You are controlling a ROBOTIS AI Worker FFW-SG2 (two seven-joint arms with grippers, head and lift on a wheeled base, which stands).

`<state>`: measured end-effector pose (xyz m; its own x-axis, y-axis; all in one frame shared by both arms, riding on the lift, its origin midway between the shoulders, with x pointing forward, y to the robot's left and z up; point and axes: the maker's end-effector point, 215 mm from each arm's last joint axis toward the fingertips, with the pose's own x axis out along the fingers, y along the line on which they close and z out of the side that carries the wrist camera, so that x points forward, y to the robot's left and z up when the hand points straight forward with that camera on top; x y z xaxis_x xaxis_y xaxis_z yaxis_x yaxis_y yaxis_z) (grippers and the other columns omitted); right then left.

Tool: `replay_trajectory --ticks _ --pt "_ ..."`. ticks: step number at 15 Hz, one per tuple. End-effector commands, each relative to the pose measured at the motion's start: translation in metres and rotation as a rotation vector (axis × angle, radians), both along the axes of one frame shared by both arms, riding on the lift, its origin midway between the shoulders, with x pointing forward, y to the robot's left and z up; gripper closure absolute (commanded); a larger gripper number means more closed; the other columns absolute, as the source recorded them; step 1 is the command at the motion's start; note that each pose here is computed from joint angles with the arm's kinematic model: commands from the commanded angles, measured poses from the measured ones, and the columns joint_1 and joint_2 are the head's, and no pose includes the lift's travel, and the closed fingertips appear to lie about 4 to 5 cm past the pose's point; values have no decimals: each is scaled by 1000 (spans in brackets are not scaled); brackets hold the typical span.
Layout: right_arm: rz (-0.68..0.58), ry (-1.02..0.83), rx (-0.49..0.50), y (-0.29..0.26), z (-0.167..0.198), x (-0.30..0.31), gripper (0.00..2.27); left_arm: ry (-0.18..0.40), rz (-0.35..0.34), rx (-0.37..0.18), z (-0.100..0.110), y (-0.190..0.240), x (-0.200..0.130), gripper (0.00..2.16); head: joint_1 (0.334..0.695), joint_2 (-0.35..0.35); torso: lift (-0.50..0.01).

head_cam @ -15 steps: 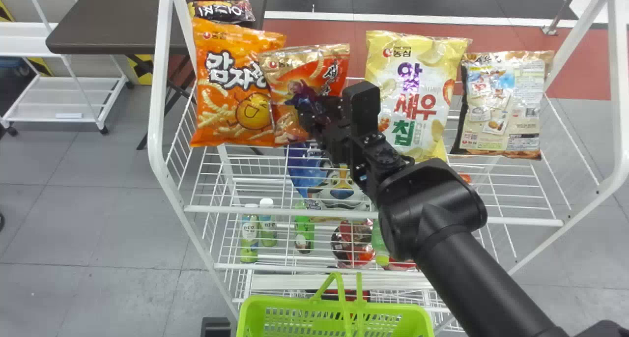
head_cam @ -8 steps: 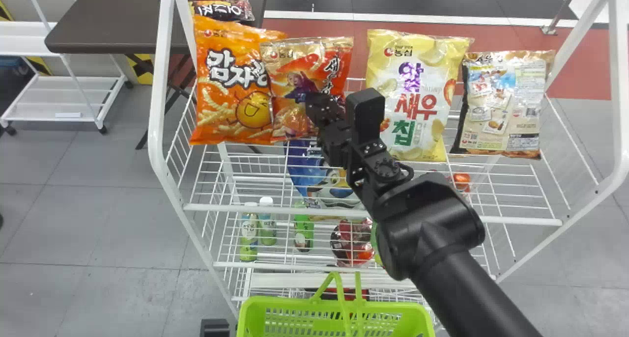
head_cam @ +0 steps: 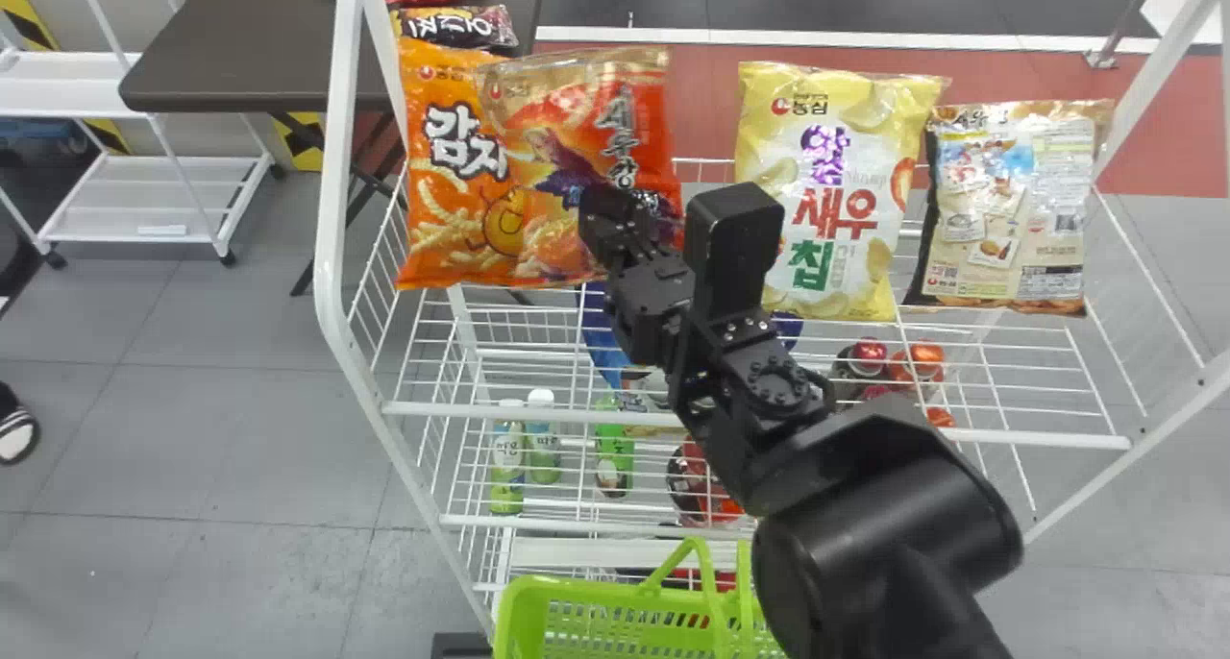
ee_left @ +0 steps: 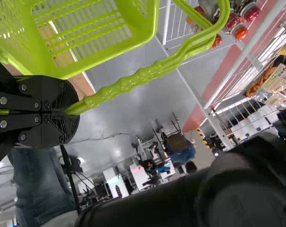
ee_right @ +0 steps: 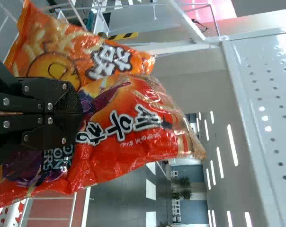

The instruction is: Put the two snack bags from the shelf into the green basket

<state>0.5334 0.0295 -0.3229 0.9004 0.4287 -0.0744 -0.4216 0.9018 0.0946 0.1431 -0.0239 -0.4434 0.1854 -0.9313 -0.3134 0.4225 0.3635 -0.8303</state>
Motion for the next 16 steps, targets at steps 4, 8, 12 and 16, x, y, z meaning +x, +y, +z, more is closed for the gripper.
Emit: replay_trajectory --ticks 4,8,12,16 --pt "-6 151 -92 -47 -13 -61 2246 -22 -7 2 11 -5 -7 1693 695 -19 -11" --pt "-28 271 -142 -102 -18 -116 2246 -30 -14 7 11 -10 -10 1693 695 -125 -11" --pt "-73 339 -191 -164 -14 -149 2246 -33 -16 16 10 -12 -10 1693 695 -286 -11" --pt "-95 497 -313 -216 -35 -203 2246 -35 -9 23 8 -10 -8 1693 695 -350 -11"
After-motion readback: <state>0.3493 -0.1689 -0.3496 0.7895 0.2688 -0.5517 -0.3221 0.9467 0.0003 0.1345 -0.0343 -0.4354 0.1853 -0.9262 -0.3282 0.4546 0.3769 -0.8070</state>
